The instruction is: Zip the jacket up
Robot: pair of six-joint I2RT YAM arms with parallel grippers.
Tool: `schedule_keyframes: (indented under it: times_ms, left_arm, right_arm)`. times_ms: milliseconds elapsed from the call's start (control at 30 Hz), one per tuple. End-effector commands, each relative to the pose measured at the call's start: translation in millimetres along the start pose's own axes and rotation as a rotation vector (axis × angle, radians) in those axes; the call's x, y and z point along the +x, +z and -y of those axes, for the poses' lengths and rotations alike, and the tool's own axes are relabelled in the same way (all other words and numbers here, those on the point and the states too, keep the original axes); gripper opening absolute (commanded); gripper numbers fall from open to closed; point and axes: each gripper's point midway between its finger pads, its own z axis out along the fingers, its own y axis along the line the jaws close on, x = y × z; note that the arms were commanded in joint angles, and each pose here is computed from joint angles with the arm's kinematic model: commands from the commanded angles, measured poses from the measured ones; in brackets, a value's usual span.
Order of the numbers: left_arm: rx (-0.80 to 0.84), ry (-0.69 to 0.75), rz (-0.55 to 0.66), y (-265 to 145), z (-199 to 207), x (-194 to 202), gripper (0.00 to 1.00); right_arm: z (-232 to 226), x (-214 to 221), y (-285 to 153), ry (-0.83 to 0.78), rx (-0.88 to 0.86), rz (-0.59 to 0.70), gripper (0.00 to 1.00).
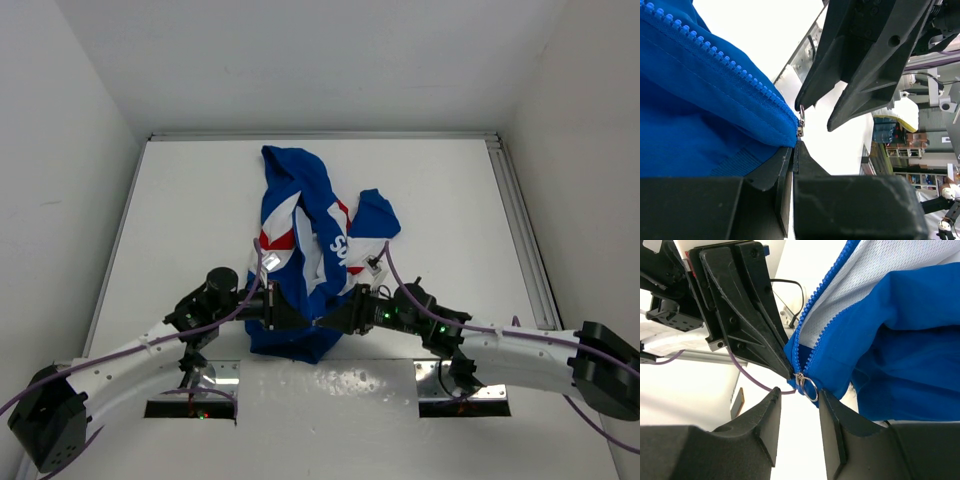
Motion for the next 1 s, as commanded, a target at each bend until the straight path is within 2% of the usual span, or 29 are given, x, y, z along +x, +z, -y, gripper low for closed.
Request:
schedule_keyframes:
  times_ms: [0, 133, 333, 433, 533, 800, 967]
  left_arm:
    - [0.044, 0.054, 0.045, -1.0, 13.5, -14.1, 0.00]
    - [0.047, 0.054, 0.042, -0.7, 15.2, -15.0, 0.00]
    - [0.048, 0.051, 0.045, -0.9, 15.5, -15.2, 0.00]
    - [0.046, 0.046, 0.053, -1.4, 14.9, -15.4, 0.00]
    - [0.043, 0.052, 0.051, -1.7, 16.0, -16.4, 0.00]
    - [0.043, 0.051, 0.054, -1.0, 15.1, -16.8, 0.00]
    - [0.045, 0.043, 0.052, -1.0, 14.8, -15.7, 0.00]
  right_arm:
    - [-12.9, -10.4, 0.3, -0.019, -0.058, 0.046, 0.35]
    - [-12.6, -11.5, 2.9, -0.028, -0.058, 0.049, 0.34]
    - [-13.9, -8.5, 7.0, -0.022, -0.074, 0.035, 0.22]
    - [-15.4, -7.3, 9.0, -0.019, -0.077, 0.020, 0.23]
    - [-13.1, -3.4, 9.1, -0.016, -0.071, 0.004, 0.31]
    - [-9.6, 2.0, 8.8, -0.007, -0.065, -0.018, 0.30]
    - [-12.8, 0.9, 10.4, -0.012, -0.075, -0.019, 0.23]
